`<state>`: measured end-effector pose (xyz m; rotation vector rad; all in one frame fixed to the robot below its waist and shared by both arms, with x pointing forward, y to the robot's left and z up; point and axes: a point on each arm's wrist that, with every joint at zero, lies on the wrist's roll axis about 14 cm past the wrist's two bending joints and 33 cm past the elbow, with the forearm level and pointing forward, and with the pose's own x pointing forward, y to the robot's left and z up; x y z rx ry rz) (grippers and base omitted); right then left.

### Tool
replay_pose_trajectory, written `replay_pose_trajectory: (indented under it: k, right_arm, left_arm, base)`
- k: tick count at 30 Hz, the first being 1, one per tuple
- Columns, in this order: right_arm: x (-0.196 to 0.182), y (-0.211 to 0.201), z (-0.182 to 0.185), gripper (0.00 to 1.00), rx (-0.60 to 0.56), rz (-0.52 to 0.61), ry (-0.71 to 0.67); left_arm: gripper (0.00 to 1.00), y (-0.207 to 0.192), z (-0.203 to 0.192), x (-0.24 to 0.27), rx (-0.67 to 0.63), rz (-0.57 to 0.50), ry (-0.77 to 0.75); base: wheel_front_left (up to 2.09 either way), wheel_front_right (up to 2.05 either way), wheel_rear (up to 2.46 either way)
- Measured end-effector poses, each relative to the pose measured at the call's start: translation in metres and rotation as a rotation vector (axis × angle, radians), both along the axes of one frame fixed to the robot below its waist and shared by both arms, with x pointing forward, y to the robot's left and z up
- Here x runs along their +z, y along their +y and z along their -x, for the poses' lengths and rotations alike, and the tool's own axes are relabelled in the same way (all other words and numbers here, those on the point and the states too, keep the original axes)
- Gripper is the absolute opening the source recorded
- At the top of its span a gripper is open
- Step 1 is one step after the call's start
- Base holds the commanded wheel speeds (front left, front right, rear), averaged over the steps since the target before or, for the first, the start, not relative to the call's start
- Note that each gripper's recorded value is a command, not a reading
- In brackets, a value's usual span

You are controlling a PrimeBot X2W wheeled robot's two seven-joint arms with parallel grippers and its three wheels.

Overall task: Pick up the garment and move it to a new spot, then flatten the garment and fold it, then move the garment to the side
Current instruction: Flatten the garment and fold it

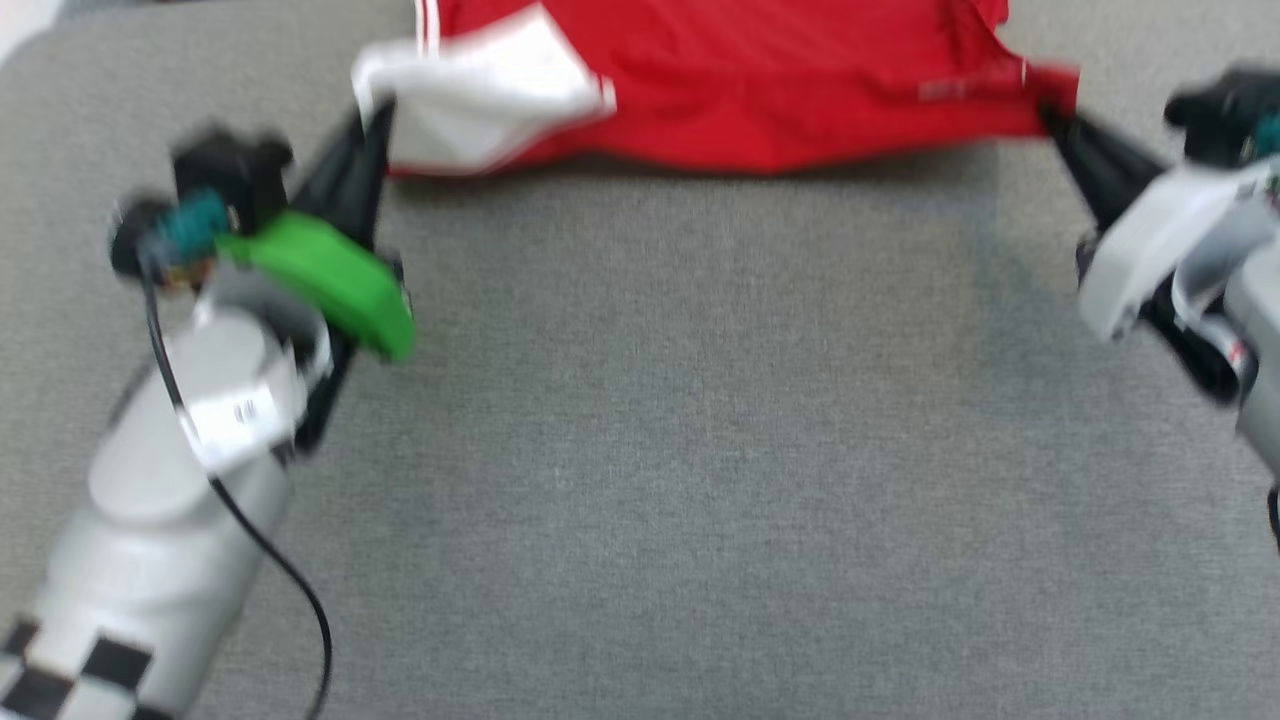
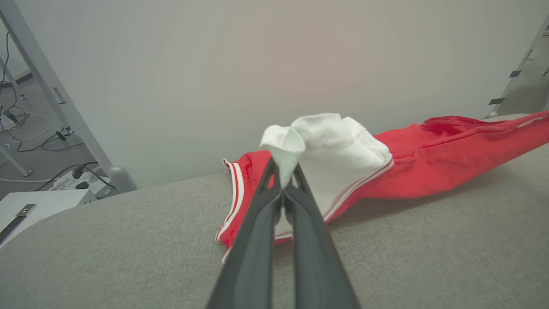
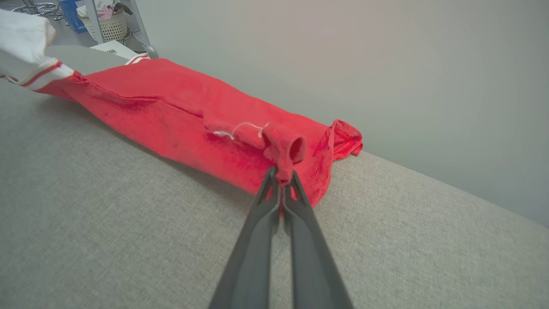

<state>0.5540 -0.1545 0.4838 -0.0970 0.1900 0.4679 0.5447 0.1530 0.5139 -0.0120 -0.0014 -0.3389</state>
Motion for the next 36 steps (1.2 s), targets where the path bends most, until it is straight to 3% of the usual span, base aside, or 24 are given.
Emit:
replay_pose_trajectory:
  k: [5, 19, 29, 36]
  right_arm:
    - [-0.028, -0.008, 0.074, 0.00, 0.031, 0.000, 0.118]
    - [-0.060, -0.036, 0.186, 0.00, -0.013, -0.047, 0.272]
    - [-0.082, -0.048, 0.245, 0.00, -0.056, -0.096, 0.394]
    - [-0.077, -0.049, 0.245, 0.00, -0.070, -0.106, 0.392]
  left_arm:
    - [0.00, 0.019, 0.085, -0.038, 0.068, 0.050, 0.125]
    - [0.00, 0.013, 0.230, -0.091, 0.153, 0.199, 0.401]
    - [0.00, -0.002, 0.291, -0.115, 0.121, 0.219, 0.566]
    - [0.00, 0.000, 0.285, -0.107, 0.115, 0.200, 0.520]
  base:
    - [0.00, 0.00, 0.00]
    - [0.00, 0.00, 0.00]
    - [0.00, 0.00, 0.00]
    - [0.00, 0.00, 0.00]
